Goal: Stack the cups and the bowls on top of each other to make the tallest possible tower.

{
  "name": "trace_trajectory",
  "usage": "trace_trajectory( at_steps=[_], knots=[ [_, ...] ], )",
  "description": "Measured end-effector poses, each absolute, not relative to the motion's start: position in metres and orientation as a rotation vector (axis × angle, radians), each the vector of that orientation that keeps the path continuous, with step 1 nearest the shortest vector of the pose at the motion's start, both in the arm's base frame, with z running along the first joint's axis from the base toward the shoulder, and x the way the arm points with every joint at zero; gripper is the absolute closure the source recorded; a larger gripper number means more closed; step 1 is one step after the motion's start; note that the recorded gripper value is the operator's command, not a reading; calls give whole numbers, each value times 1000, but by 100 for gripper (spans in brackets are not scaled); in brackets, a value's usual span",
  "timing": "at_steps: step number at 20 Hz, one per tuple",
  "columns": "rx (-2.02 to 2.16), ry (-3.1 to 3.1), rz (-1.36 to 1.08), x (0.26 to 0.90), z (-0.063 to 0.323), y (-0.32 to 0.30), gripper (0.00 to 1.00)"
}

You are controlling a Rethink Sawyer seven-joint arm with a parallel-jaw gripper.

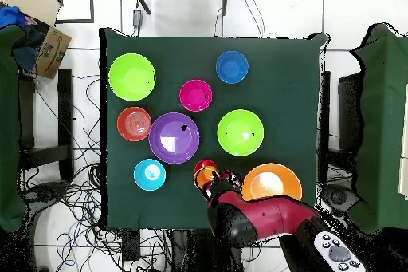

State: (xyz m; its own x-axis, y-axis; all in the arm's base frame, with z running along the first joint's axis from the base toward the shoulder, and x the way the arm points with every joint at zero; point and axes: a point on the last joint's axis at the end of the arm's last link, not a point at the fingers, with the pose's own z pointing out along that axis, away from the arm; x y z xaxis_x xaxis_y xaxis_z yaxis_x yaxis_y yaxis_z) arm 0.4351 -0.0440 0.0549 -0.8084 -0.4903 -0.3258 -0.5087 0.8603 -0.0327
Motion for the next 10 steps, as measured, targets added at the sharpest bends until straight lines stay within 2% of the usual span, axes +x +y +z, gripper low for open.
trace_trajectory(
  at_steps=[10],
  knots=[
    [-731,2722,76,431,53,-52,100]
  ],
)
